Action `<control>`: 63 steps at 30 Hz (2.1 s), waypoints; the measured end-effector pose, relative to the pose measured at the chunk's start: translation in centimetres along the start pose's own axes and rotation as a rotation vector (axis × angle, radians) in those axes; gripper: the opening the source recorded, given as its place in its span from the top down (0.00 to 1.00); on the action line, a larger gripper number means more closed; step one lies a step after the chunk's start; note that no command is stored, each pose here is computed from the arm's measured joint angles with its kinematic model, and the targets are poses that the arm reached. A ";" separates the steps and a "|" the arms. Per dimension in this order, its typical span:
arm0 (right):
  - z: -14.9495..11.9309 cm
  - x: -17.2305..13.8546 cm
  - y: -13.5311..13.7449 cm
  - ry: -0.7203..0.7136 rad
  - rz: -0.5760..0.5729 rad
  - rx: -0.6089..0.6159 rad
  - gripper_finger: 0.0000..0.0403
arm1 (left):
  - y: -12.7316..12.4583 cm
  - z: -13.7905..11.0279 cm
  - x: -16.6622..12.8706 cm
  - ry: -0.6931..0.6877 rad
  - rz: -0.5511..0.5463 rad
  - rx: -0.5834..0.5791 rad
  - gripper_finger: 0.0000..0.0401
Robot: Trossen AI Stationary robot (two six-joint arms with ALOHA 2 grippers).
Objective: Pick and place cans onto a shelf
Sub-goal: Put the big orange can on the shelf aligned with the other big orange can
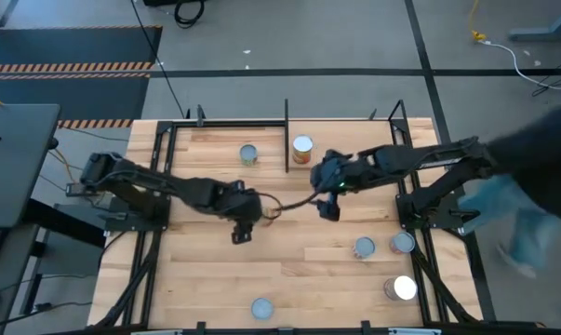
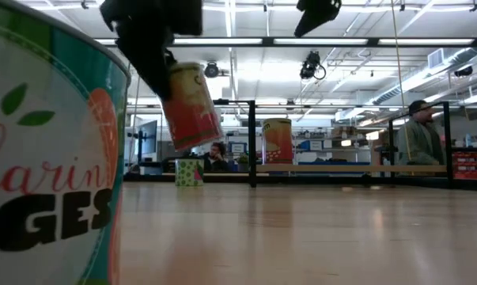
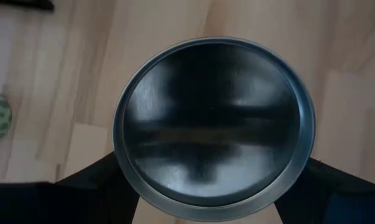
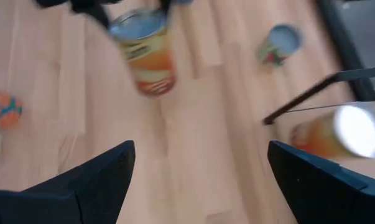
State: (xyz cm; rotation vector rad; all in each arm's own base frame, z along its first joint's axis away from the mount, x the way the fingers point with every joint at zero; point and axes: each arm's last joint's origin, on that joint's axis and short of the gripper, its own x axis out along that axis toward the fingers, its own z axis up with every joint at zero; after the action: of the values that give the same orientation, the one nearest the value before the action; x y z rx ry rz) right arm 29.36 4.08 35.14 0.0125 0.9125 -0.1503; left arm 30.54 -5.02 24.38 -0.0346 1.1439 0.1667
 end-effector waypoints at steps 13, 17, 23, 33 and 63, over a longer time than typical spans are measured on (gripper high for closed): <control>-1.3 7.8 5.4 0.227 0.117 -0.317 0.07 | 0.1 1.1 5.0 0.206 0.029 0.093 0.26; -1.4 7.9 5.9 0.222 0.126 -0.340 0.07 | -0.5 1.2 5.0 0.187 0.018 0.104 0.26; -1.2 7.4 6.0 0.189 0.132 -0.330 0.07 | -0.9 1.5 5.0 0.149 -0.004 0.062 0.21; -0.6 7.7 6.2 0.129 0.141 -0.316 0.07 | -0.9 1.2 4.5 0.172 -0.003 0.044 0.21; 2.8 17.6 4.3 -0.153 0.034 -0.106 0.01 | 1.4 -8.9 -17.2 -0.270 0.086 -0.331 0.21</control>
State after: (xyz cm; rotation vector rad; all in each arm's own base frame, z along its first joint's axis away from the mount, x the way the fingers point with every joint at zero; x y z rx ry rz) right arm 42.72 5.92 22.74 -0.0805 0.7661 -0.0697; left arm 15.36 -6.56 36.35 -0.2500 0.8396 0.4236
